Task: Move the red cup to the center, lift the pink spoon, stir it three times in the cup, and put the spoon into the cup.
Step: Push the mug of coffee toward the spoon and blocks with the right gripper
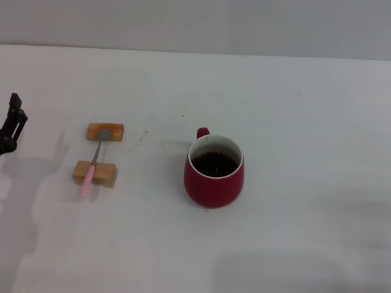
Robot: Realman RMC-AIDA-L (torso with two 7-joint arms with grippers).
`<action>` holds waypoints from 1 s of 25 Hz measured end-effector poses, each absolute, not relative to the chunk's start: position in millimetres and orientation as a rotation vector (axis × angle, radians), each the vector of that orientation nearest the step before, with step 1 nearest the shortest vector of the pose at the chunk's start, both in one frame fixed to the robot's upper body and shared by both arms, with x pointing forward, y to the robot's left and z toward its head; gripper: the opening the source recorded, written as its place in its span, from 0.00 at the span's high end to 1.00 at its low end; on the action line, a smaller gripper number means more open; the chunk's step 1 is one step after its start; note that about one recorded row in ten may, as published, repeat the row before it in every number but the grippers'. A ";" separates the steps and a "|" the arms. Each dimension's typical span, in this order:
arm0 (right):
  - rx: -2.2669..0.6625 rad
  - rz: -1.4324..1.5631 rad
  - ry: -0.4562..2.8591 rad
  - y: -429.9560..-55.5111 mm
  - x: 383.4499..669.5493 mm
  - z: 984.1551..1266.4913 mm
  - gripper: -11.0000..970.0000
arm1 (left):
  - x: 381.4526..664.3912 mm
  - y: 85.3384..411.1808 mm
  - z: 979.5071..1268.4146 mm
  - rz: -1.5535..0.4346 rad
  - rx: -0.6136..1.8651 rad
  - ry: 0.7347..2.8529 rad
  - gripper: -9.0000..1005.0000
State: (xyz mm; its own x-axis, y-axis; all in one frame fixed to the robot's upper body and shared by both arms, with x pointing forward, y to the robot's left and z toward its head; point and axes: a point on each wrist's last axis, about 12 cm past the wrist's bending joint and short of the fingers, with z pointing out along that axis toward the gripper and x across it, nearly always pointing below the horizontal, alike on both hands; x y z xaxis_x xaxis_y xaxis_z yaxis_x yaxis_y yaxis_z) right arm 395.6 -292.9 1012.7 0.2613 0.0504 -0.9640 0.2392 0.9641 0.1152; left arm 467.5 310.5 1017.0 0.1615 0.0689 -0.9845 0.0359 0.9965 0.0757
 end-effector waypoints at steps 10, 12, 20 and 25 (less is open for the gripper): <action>0.253 -0.146 1.340 -296.1 390.9 1007.5 0.99 | 455.9 291.1 1008.5 -0.024 0.224 1.437 0.16; 0.256 -0.138 1.344 -294.3 391.7 1007.2 0.99 | 450.4 286.8 1006.8 -0.012 0.260 1.436 0.16; 0.211 -0.113 1.364 -281.3 404.0 1008.2 0.99 | 441.6 285.3 1006.9 -0.029 0.224 1.435 0.17; 0.107 -0.124 1.442 -255.3 412.3 1005.4 0.99 | 443.4 298.2 1007.4 0.007 0.164 1.444 0.17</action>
